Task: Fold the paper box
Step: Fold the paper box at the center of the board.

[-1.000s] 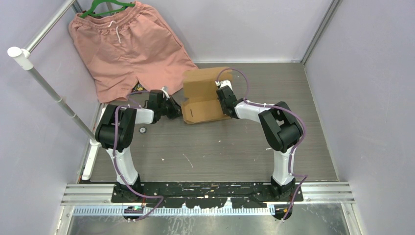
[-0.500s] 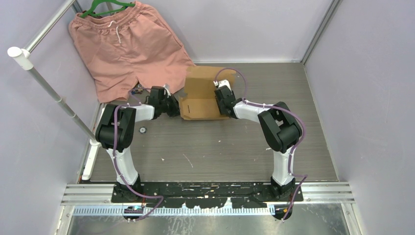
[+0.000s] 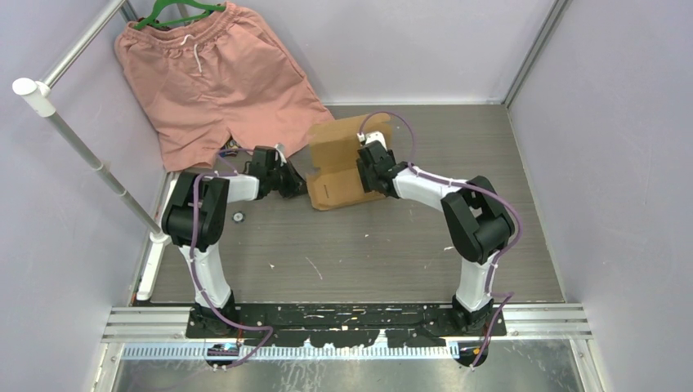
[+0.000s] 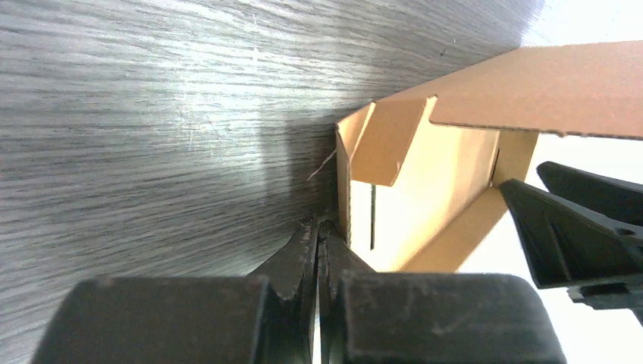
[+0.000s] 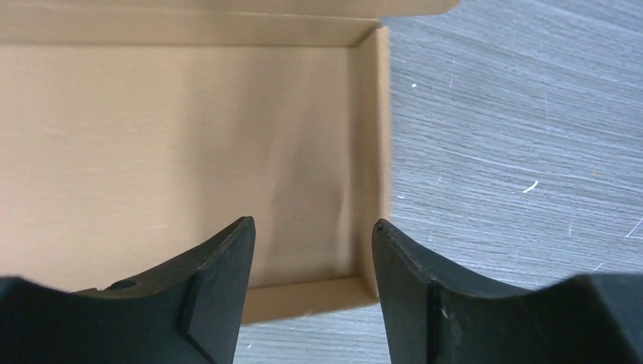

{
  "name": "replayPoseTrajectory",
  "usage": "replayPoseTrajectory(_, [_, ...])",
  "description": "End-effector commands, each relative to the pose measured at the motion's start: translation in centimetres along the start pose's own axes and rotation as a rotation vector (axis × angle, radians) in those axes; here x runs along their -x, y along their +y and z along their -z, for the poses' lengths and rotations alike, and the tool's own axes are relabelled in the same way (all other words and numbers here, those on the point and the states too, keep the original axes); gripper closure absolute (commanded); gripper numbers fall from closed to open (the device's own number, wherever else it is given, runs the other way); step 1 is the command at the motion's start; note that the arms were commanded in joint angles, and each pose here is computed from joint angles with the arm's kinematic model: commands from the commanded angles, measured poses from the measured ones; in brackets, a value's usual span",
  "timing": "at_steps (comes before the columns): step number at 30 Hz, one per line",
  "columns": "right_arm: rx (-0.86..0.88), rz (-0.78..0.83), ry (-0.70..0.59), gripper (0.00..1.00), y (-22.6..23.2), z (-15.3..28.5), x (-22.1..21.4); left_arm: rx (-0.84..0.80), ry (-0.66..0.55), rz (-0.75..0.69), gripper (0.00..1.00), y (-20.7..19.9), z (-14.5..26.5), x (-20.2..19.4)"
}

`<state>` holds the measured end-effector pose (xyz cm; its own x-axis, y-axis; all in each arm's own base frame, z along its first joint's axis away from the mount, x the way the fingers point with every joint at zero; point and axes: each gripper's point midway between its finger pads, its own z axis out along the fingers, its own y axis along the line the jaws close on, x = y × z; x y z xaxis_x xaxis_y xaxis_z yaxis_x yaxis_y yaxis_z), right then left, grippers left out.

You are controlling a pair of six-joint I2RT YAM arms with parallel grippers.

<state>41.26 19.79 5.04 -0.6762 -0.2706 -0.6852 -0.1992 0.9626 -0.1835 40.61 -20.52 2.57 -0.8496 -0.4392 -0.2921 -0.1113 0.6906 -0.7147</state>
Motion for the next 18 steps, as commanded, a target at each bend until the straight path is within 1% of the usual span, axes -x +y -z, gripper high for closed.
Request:
replayPoseTrajectory(1, [0.069,-0.093,-0.126,0.38,0.8,3.5,4.8,-0.031,0.009,-0.034,0.99,-0.5,-0.1,0.0])
replayPoseTrajectory(5, [0.142,-0.123,-0.158,0.44,2.3,4.2,6.6,-0.029,0.011,-0.032,0.99,-0.3,-0.2,-0.2])
replayPoseTrajectory(9, [0.213,-0.109,-0.143,0.52,4.3,3.2,7.4,-0.031,0.012,-0.029,0.99,-0.3,-0.3,-0.2])
replayPoseTrajectory(13, [0.248,-0.083,-0.122,0.52,5.7,1.4,7.1,-0.030,0.012,-0.028,0.99,-0.2,-0.3,-0.3])
replayPoseTrajectory(18, [0.240,-0.057,-0.083,0.52,6.4,-0.7,6.0,-0.031,0.014,-0.020,0.99,0.0,-0.5,-0.5])
